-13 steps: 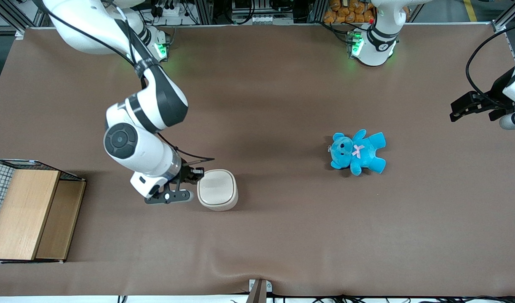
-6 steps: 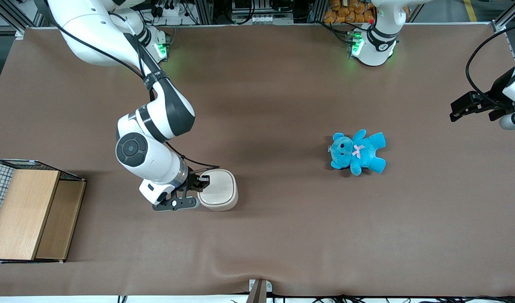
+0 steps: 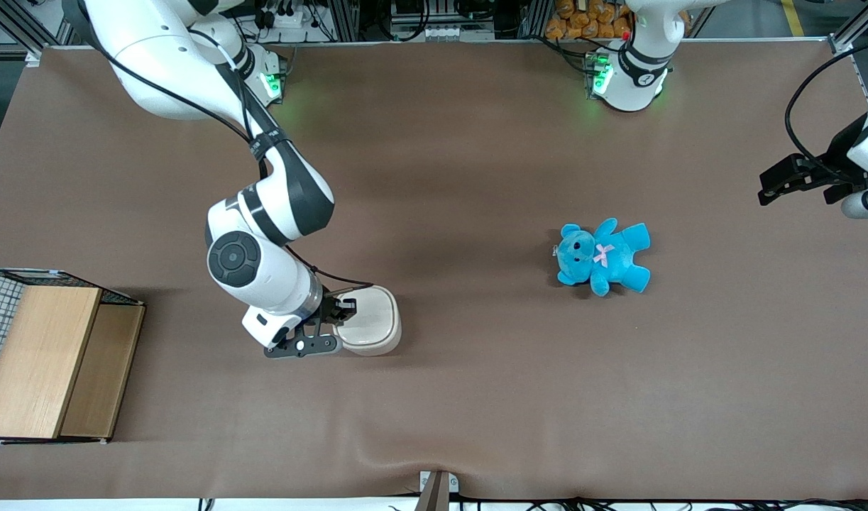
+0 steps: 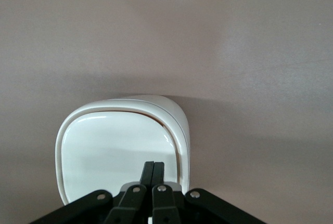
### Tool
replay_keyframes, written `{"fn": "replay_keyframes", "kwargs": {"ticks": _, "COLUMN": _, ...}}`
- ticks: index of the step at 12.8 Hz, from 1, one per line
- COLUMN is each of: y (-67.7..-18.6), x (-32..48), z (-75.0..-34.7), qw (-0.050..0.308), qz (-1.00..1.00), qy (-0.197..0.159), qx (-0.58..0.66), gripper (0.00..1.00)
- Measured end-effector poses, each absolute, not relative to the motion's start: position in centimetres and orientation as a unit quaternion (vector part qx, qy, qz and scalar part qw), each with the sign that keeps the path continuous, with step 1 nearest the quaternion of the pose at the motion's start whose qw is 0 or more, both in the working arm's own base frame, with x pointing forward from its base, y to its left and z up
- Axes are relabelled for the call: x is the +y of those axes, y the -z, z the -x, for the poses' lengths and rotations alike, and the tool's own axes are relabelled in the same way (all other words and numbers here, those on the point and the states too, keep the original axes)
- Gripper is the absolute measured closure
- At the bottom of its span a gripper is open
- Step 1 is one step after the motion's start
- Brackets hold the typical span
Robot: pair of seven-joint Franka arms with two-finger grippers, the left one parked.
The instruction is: Open trash can with right arm
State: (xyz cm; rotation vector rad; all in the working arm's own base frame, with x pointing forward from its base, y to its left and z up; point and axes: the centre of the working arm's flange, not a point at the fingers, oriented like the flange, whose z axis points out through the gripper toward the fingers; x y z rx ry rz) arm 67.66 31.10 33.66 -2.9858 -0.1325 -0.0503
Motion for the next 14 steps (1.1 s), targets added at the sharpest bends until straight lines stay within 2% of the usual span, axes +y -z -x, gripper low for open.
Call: {"fn": "replay_keyframes", "kwargs": {"ticks": 14, "y": -31.6, "x": 31.1, "z": -68.0, "qw": 0.059, "qz": 0.996, "qy": 0.025, "qx": -0.054, "gripper": 0.99}}
